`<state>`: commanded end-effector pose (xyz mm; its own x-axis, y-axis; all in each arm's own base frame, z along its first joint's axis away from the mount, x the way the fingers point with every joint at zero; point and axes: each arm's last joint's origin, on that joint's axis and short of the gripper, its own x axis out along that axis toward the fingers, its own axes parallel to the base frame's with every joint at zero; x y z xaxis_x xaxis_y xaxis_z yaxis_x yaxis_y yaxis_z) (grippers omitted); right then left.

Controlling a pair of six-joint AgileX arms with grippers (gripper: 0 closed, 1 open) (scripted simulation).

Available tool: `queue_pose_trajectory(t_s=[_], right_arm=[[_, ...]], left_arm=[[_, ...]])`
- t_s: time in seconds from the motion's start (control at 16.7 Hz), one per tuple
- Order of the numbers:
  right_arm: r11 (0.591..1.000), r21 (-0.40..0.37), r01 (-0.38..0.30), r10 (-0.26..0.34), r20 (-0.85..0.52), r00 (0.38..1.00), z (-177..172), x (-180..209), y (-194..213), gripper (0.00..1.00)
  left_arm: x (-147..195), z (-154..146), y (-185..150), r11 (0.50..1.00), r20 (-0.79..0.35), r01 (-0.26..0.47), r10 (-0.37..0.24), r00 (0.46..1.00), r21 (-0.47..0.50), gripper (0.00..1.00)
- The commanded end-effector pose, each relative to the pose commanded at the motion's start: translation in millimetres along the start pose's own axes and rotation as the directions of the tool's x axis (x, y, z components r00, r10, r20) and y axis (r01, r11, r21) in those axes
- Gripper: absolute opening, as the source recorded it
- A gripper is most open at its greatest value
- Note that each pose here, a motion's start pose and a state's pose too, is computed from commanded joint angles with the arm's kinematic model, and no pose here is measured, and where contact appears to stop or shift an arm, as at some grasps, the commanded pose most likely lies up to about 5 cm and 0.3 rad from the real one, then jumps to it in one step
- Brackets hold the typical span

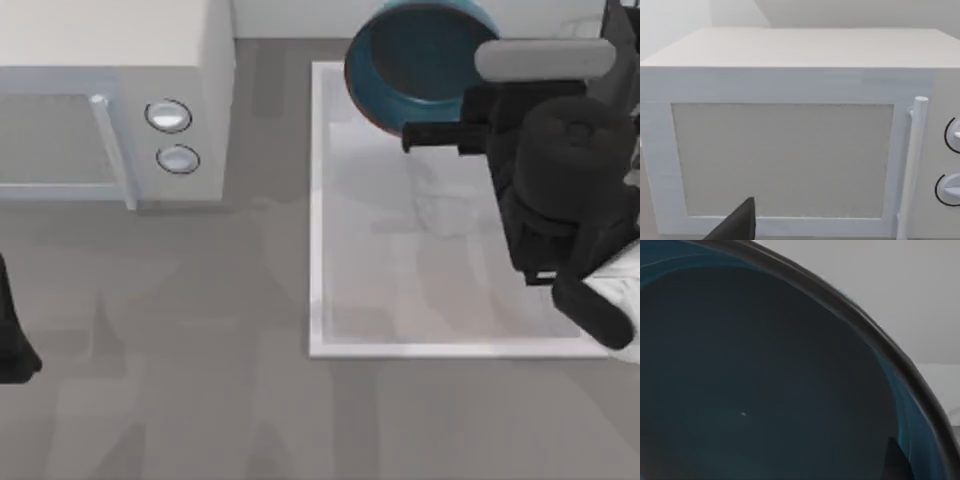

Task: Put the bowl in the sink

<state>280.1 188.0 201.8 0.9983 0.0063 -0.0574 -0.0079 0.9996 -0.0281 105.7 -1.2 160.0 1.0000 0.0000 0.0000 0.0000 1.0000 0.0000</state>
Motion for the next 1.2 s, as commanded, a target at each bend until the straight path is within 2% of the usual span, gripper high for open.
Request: queue_pose_trajectory(t_s=[0.18,0.66,1.2], right_arm=[[0.999,0.028,0.016,-0.017,0.055,0.998,6,-10,-4,0.00],[1.000,0.027,0.013,-0.014,0.052,0.999,-3,-6,-1,0.00],[0.999,0.036,0.013,-0.015,0.067,0.998,-112,4,6,0.00]], left_arm=[[0,0,0,1.000,0.000,0.000,0.000,1.000,0.000,1.00],[0,0,0,1.000,0.000,0.000,0.000,1.000,0.000,1.00],[0,0,0,1.000,0.000,0.000,0.000,1.000,0.000,1.00]])
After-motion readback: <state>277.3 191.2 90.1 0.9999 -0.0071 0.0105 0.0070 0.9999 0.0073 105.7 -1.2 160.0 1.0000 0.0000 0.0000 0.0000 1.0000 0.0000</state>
